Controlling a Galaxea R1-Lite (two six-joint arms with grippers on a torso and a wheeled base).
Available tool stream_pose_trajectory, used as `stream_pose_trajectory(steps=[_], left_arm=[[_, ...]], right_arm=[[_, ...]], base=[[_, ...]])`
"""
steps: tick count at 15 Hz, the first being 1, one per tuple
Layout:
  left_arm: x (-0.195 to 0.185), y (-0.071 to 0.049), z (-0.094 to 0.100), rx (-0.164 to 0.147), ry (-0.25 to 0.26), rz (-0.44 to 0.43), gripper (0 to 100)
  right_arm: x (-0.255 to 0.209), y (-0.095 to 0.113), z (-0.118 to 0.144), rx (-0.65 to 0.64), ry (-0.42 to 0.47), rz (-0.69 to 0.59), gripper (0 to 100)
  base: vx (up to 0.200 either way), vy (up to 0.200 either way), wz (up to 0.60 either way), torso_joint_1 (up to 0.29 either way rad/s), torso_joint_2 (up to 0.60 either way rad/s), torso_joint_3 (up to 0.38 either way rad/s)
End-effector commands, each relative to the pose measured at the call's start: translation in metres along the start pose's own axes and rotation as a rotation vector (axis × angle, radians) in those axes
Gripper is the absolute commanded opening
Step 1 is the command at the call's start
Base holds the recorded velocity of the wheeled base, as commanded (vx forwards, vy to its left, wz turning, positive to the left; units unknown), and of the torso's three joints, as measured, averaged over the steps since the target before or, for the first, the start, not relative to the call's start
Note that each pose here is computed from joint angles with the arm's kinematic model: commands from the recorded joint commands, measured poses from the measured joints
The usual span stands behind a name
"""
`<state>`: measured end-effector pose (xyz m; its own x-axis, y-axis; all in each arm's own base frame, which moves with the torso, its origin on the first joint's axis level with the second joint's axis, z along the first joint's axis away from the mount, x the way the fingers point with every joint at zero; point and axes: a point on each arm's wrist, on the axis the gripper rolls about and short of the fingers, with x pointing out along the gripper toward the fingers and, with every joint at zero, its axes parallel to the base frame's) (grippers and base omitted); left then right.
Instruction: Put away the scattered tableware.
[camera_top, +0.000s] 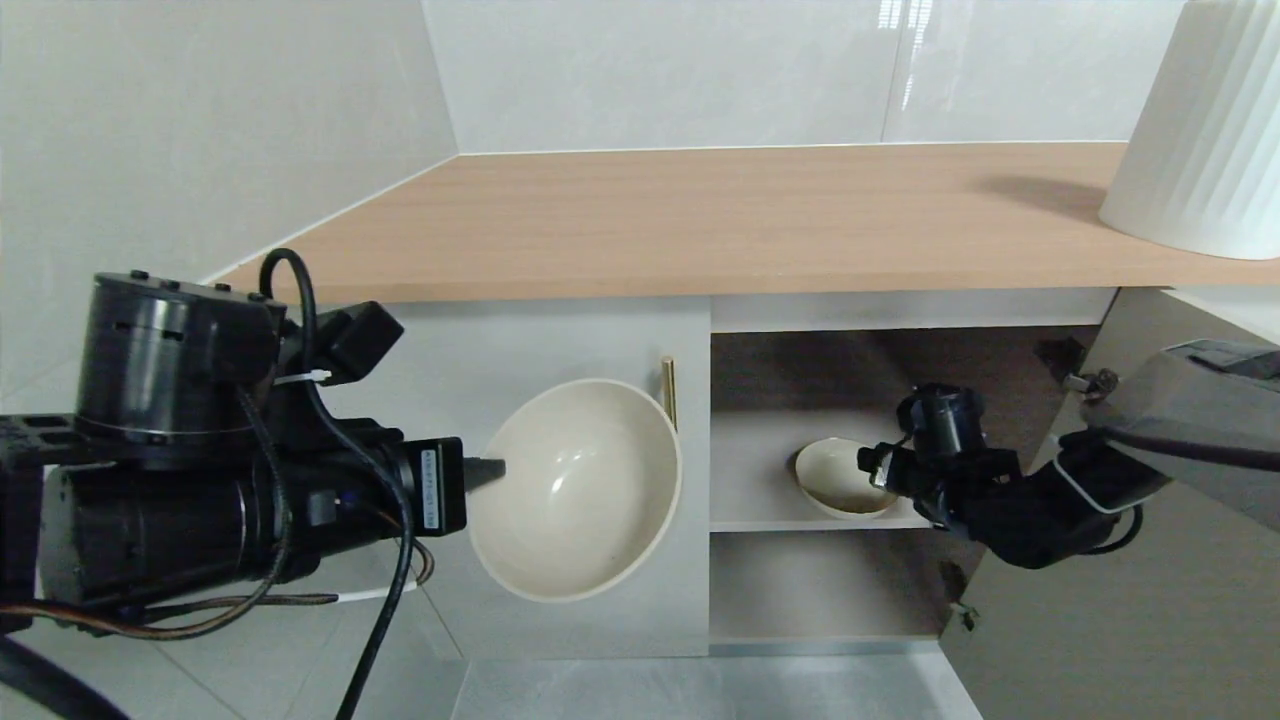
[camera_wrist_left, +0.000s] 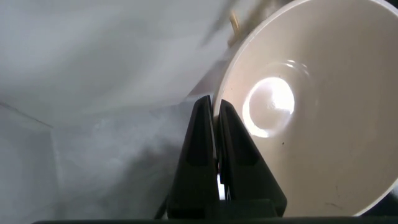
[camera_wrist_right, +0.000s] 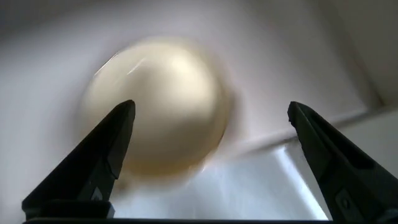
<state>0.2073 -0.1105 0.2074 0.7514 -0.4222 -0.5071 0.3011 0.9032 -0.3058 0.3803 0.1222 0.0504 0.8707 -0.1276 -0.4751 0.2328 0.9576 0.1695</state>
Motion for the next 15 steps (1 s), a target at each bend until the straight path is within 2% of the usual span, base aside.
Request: stream_pose_trajectory(steps=[1,2,3,5,6,8,10,12,15], left_arm=[[0.018,-0.005,-0.018,0.074,0.096,-0.007,0],[0.028,-0.009,-0.026,0.125,0.139,-0.010,0],[0.037,-0.010,-0.031,0.145,0.171,-0.001,0],[0.047,-0.013,-0.037,0.160,0.204,0.007,0],[0.055,-0.019,-0.043,0.179,0.226,0.007,0],[0.071,-0.032,-0.053,0.215,0.230,0.001,0],[0.090,-0.047,-0.068,0.262,0.221,0.021,0],[0.103,-0.059,-0.081,0.305,0.234,0.061,0],[0.104,-0.070,-0.086,0.324,0.224,0.050,0]], right_arm=[[-0.088,0.000,0.021,-0.107,0.089,0.227,100],[-0.108,-0.001,0.024,-0.142,0.114,0.289,100],[-0.124,-0.003,0.025,-0.185,0.127,0.325,100],[-0.145,-0.003,0.028,-0.243,0.128,0.355,100],[-0.170,-0.002,0.032,-0.270,0.126,0.397,100],[-0.202,-0.003,0.034,-0.306,0.170,0.478,100],[-0.227,-0.003,0.035,-0.333,0.209,0.575,100],[-0.241,-0.001,0.030,-0.374,0.242,0.612,100],[-0.241,0.007,0.015,-0.451,0.307,0.620,100]], base=[[0.000,0.000,0.00,0.000,0.00,0.000],[0.000,0.000,0.00,0.000,0.00,0.000],[0.000,0.000,0.00,0.000,0.00,0.000],[0.000,0.000,0.00,0.000,0.00,0.000],[0.000,0.000,0.00,0.000,0.00,0.000],[0.000,0.000,0.00,0.000,0.00,0.000],[0.000,0.000,0.00,0.000,0.00,0.000],[0.000,0.000,0.00,0.000,0.00,0.000],[0.000,0.000,0.00,0.000,0.00,0.000]])
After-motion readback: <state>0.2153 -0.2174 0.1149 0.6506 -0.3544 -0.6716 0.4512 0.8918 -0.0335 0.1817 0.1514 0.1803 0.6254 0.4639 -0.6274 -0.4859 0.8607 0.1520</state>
